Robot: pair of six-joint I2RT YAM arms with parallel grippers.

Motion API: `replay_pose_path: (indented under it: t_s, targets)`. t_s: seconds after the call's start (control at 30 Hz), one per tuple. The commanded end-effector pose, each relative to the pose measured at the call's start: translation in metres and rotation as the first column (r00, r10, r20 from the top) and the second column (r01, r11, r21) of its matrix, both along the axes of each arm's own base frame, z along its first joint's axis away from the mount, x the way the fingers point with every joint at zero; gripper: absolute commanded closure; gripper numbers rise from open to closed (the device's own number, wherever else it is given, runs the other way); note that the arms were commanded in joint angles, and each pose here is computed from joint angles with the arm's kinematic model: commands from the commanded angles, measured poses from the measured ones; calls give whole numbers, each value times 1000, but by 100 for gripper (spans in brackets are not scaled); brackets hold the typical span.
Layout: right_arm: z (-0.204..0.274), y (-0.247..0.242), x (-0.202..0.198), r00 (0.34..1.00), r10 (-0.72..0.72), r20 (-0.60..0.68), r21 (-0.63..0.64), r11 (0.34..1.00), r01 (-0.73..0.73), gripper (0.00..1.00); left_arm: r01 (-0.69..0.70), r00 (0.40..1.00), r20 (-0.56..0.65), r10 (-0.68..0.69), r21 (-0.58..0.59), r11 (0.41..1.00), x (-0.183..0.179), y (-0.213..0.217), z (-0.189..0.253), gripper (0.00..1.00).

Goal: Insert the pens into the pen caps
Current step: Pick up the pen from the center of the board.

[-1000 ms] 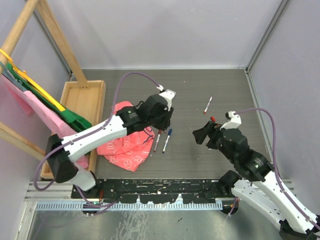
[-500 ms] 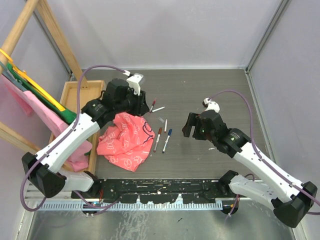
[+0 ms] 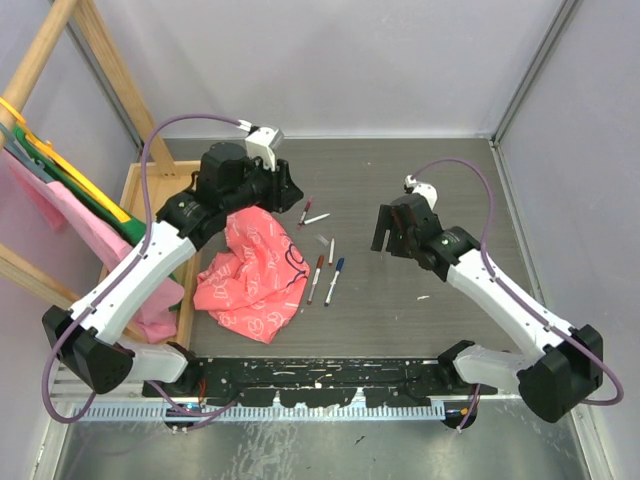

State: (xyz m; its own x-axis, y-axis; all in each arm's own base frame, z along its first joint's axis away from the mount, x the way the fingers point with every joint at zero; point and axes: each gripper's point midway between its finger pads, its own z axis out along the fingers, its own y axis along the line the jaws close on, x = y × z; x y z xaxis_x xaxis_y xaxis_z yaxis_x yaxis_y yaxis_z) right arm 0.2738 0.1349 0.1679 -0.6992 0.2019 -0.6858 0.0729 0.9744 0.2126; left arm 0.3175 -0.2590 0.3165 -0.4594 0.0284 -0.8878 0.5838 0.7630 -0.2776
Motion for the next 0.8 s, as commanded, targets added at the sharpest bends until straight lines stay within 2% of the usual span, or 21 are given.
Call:
replay_pose_path:
  t_s: [0.0,0.3,0.47,0.77]
  targets:
    - [26,-12,39,994,-39,99,-4,999,40,19,24,994,111,-19,-48,999,6,-4,17,60]
    - [9,-54,109,981,-172,92,9,985,171,21,32,996,89,-31,-8,999,1,1,2,57]
    - [-1,-83,149,967,-244,79,-43,968,247,23,19,993,114,-19,4,1000,-4,9,9,57]
    - [-45,-111,198,958,-286,-15,-81,955,284,33,13,995,101,-16,34,999,-3,11,4,56]
